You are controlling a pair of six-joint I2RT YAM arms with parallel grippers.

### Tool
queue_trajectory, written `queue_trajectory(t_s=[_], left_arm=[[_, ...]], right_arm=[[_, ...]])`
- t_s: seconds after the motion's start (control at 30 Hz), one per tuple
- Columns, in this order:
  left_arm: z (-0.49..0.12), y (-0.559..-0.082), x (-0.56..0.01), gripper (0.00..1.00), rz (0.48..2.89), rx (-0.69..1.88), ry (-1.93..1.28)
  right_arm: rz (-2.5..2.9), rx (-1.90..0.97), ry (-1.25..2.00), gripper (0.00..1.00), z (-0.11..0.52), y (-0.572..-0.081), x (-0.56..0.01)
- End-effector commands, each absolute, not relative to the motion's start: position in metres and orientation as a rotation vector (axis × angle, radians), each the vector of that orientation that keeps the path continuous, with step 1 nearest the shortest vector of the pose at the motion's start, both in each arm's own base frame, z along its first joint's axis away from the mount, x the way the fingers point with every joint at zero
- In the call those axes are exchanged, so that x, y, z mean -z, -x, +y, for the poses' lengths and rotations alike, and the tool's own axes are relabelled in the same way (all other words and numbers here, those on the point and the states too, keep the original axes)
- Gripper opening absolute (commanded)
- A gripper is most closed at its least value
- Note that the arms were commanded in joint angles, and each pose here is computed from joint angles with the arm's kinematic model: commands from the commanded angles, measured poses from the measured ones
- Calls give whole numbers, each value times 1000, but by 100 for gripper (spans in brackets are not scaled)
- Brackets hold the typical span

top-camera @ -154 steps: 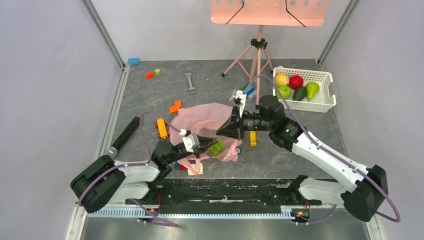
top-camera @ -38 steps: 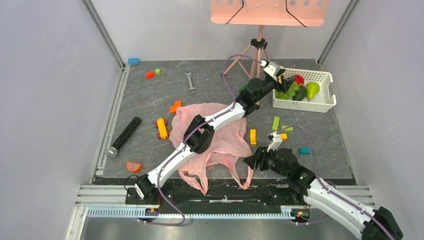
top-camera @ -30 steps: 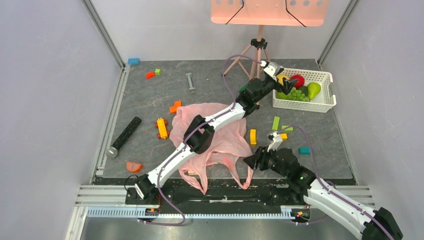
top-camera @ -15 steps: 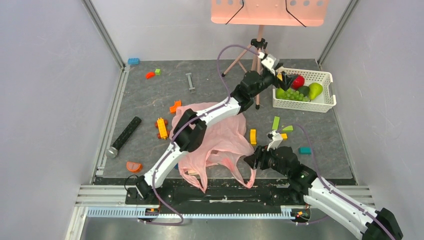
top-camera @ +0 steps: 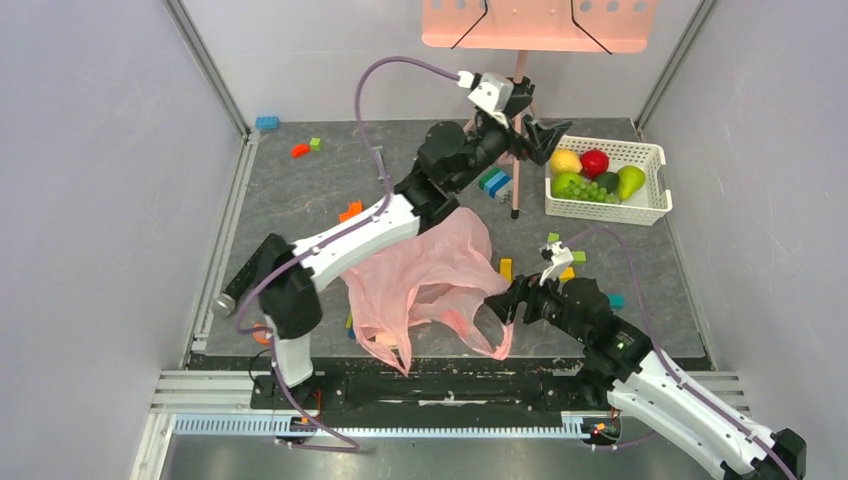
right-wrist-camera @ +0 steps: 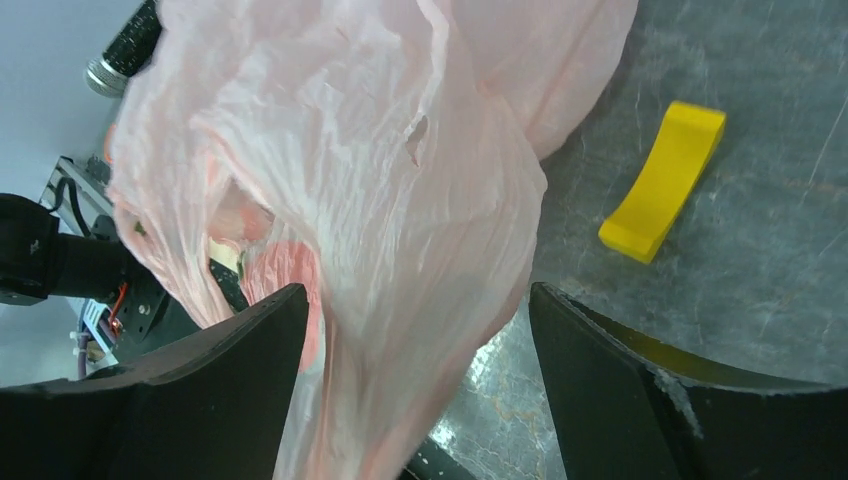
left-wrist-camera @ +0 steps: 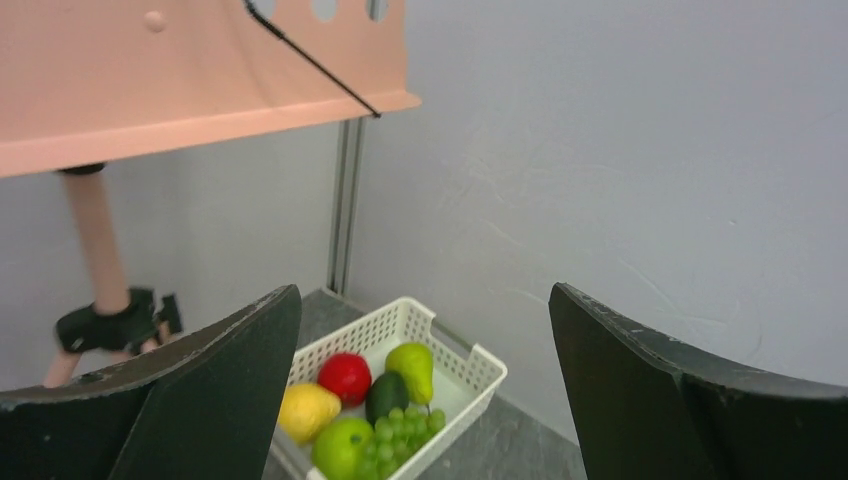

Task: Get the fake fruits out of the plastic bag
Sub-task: Adjust the plastic bag at the center of the board.

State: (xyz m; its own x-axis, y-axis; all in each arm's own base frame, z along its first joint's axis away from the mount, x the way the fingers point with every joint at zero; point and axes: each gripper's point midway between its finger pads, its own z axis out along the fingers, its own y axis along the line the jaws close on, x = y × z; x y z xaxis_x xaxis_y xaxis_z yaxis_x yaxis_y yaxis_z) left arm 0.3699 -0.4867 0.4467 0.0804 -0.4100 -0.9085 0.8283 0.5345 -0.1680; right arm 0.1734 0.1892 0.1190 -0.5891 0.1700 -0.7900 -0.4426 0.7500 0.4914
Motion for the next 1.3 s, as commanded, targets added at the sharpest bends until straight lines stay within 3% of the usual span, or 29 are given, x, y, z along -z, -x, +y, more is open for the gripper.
queue_trajectory(t_s=[0.0,0.43,0.7,0.9,1.1,1.17,1.27], left_arm=[[-440,-353,-447,100,1254,867,-443],[-285,-284,-308,100,1683,627,-254],[-212,-240,-233,100,1888,523,-141],[-166,-218,-240,100,1841,508,-39],[-143,-207,-258,100,1789,523,12],[-140,-204,-258,100,1788,528,20],[-135,-201,-256,100,1789,532,32]], right_arm=[[1958,-812,248,85,187,-181,-161],[1881,-513,223,96,154,-213,-234],[2074,-448,424,98,182,-226,-189],[2189,-434,507,98,197,-230,-142],[2205,-594,592,98,227,-225,-120],[2194,-661,622,94,237,-221,-118],[2179,-754,662,73,249,-214,-118]])
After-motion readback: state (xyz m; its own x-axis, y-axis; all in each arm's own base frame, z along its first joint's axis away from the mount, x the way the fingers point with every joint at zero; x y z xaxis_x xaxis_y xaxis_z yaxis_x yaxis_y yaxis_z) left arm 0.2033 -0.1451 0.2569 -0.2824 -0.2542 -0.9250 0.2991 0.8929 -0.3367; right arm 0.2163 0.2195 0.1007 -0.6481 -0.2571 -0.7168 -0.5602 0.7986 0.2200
